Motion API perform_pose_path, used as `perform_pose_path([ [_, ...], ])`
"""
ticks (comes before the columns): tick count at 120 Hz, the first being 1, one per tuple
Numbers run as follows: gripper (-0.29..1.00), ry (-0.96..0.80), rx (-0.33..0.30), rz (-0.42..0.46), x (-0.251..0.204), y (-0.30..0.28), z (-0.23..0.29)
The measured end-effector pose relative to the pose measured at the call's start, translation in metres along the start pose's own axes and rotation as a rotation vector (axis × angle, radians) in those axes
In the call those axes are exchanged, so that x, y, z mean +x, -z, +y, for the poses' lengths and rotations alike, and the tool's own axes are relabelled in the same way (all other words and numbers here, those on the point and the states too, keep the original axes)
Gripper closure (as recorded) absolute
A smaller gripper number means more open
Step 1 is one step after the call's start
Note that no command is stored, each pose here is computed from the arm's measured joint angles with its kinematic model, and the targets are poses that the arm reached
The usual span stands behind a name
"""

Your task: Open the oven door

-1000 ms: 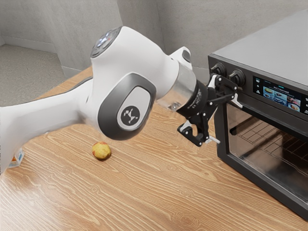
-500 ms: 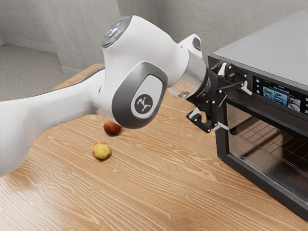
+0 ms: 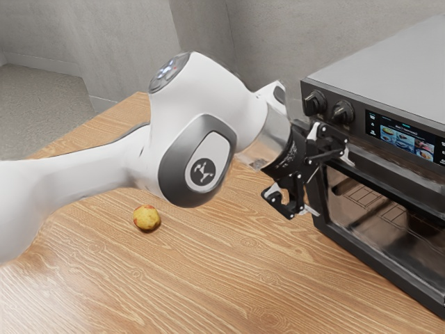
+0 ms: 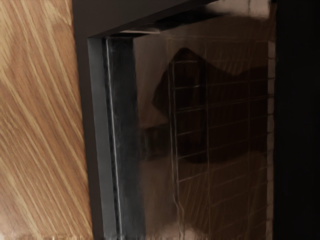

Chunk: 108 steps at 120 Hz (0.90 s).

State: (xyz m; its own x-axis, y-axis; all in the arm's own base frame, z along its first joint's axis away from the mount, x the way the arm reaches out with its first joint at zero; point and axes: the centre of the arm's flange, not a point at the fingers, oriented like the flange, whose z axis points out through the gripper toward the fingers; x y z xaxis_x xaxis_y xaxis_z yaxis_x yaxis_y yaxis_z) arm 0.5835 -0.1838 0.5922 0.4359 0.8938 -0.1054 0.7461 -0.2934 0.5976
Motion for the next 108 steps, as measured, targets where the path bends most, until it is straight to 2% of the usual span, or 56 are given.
perform_pose_path([
  [14, 0.00, 0.010, 0.015, -0.006, 0.000, 0.017, -0.030],
  [22, 0.00, 0.048, 0.010, 0.012, 0.020, 0.031, -0.048],
  [30, 0.00, 0.082, -0.004, 0.032, 0.038, 0.047, -0.063],
  [48, 0.00, 0.103, -0.046, 0.075, 0.047, 0.085, -0.085],
  [60, 0.00, 0.091, -0.089, 0.160, 0.038, 0.126, -0.107],
  [66, 0.00, 0.076, -0.103, 0.189, 0.035, 0.144, -0.105],
  [73, 0.00, 0.038, -0.106, 0.241, 0.051, 0.194, -0.058],
  [77, 0.00, 0.032, -0.079, 0.266, 0.064, 0.217, -0.040],
  [82, 0.00, 0.048, -0.017, 0.285, 0.085, 0.232, -0.035],
  [92, 0.00, 0.111, 0.186, 0.257, 0.122, 0.206, -0.071],
  [98, 0.00, 0.109, 0.281, 0.223, 0.118, 0.190, -0.086],
  [108, 0.00, 0.076, 0.374, 0.180, 0.098, 0.178, -0.097],
])
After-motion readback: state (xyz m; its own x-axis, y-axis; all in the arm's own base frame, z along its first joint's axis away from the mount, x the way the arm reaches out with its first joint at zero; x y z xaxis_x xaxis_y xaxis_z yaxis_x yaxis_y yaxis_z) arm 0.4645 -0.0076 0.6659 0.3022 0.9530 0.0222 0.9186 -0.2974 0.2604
